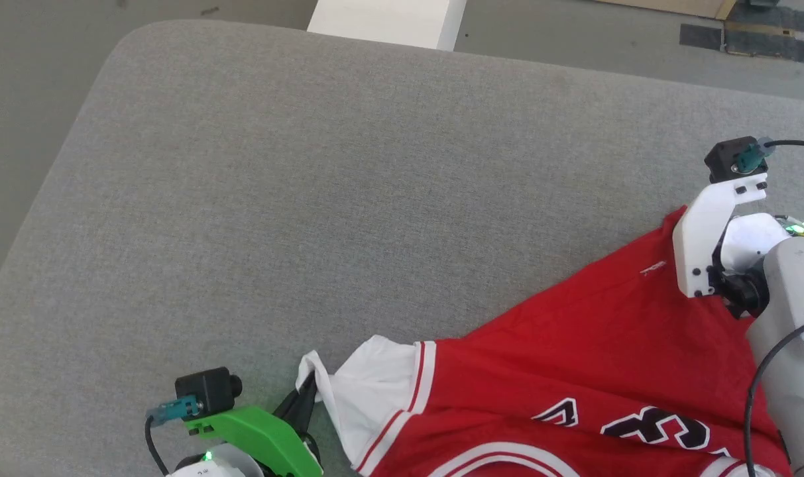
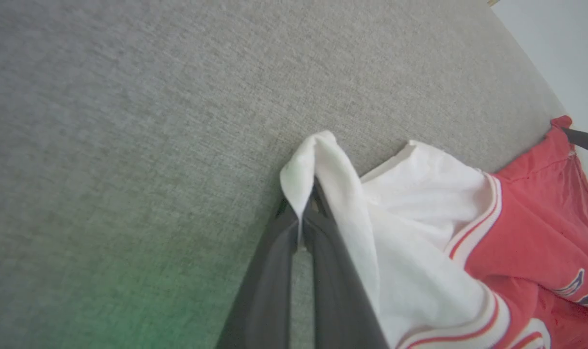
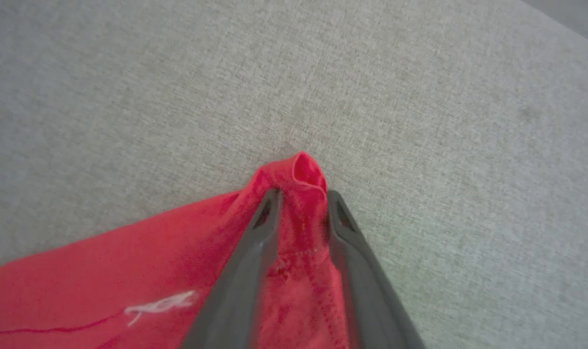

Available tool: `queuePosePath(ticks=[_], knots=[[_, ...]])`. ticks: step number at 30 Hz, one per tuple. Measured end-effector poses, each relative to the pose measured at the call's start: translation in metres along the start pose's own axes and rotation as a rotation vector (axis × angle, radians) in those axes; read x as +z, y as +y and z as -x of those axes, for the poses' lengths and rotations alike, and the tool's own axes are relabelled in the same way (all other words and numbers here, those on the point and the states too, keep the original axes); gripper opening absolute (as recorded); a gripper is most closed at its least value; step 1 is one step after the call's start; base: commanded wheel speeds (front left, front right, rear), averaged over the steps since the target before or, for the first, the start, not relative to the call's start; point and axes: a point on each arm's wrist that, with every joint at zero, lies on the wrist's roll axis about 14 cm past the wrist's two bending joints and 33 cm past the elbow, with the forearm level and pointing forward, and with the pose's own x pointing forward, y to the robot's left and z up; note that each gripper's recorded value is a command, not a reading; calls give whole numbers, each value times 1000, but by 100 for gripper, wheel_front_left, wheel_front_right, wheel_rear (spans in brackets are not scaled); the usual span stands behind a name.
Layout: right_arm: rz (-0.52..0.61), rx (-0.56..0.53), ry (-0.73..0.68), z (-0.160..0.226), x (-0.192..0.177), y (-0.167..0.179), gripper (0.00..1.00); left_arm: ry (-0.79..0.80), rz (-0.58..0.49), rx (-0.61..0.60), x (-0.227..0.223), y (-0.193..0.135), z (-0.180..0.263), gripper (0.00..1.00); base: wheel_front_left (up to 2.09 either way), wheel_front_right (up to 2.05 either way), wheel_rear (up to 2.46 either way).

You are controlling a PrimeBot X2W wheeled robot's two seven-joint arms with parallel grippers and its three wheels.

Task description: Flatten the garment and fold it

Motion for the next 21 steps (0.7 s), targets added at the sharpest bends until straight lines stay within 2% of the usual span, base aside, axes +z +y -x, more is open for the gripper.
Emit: queuePosePath(ticks=[4, 12, 21], knots=[[-58, 5, -91, 8, 5, 4, 0, -12, 1, -1, 2, 1, 3, 0, 0, 0, 0], [-237, -13, -391, 52, 1, 8, 0, -25, -24, -10, 5, 1, 11, 0, 0, 0, 0], [-394, -141, -637, 125, -36, -27, 0, -63, -72, -80, 19, -21, 15, 0, 0, 0, 0]])
